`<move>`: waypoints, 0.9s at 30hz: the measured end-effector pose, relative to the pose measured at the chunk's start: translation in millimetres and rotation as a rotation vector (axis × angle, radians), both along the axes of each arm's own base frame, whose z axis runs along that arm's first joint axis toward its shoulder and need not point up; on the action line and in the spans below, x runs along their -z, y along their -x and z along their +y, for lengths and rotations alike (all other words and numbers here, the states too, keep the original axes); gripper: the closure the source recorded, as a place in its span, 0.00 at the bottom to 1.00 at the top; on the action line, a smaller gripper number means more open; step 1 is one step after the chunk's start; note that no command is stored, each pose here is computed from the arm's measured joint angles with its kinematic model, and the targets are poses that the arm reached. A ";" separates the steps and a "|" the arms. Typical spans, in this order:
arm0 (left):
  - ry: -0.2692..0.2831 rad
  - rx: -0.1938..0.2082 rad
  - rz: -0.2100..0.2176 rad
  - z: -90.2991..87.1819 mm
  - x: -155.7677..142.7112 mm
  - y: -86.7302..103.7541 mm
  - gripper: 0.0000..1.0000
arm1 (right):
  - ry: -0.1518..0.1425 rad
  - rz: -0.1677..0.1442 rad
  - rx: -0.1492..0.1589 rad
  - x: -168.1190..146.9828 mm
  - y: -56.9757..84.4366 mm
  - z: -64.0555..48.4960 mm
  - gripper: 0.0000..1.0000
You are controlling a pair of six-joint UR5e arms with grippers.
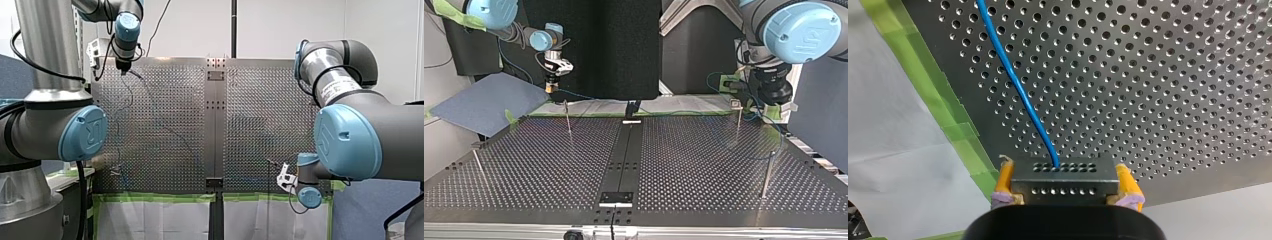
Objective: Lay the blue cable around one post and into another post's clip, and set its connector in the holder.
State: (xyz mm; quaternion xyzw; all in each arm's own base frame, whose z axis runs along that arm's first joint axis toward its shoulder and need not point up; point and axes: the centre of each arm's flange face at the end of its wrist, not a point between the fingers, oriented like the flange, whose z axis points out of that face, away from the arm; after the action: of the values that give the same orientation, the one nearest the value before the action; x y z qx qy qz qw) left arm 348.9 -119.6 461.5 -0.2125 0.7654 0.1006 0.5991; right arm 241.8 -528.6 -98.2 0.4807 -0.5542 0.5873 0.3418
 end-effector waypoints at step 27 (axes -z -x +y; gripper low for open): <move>0.009 -0.015 -0.053 4.7 -5.4 -2.6 0.00 | -0.001 0.002 -0.001 0.1 -0.3 0.3 1.00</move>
State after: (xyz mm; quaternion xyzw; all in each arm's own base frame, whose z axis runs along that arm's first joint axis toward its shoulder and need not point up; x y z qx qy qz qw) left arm 351.5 -114.9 466.9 -0.2234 0.7481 0.0958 0.6175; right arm 242.1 -528.3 -98.4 0.4817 -0.5540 0.5866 0.3419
